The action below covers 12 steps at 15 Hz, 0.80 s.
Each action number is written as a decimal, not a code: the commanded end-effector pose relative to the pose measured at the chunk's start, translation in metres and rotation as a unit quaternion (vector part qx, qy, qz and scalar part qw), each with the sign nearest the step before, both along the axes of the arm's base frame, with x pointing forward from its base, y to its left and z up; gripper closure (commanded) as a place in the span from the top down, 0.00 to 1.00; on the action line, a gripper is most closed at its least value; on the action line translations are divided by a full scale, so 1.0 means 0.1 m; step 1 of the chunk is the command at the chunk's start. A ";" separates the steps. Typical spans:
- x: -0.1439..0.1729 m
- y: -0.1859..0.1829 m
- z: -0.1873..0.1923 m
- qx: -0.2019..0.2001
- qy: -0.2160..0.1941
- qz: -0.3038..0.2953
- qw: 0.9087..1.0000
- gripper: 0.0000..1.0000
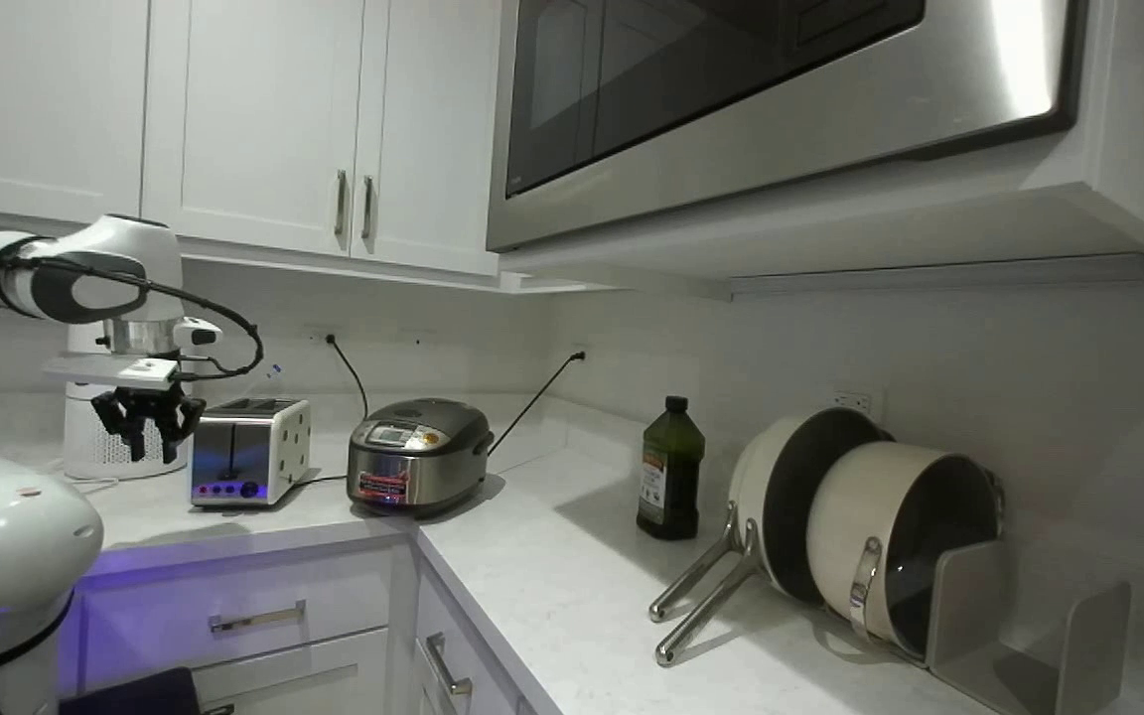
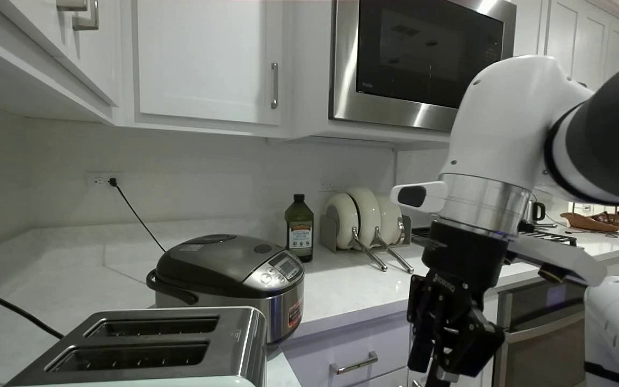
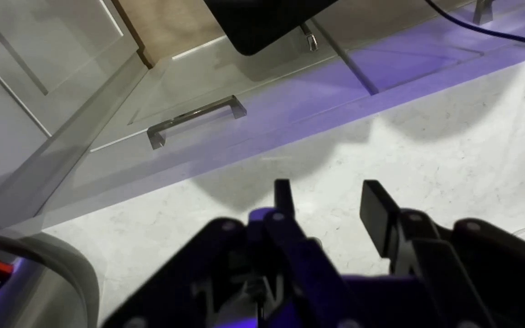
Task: Turn on the toaster and turn it off
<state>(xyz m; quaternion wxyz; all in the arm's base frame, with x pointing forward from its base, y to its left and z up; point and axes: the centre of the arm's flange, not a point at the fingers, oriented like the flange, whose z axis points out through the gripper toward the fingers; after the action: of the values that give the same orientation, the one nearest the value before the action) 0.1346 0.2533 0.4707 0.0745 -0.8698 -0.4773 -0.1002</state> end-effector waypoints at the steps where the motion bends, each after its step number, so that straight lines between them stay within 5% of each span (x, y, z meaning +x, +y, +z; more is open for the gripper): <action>1: 0.30 0.22 -0.13 -0.009 0.021 0.013 1.000 0.14; 4: 0.46 0.33 -0.20 -0.009 0.026 0.022 0.999 0.00; 12: 0.76 0.52 -0.39 0.052 0.102 0.031 0.993 0.01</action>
<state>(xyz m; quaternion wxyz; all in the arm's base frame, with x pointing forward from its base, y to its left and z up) 0.1951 0.2884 0.4332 0.1347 -0.8582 -0.4926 -0.0519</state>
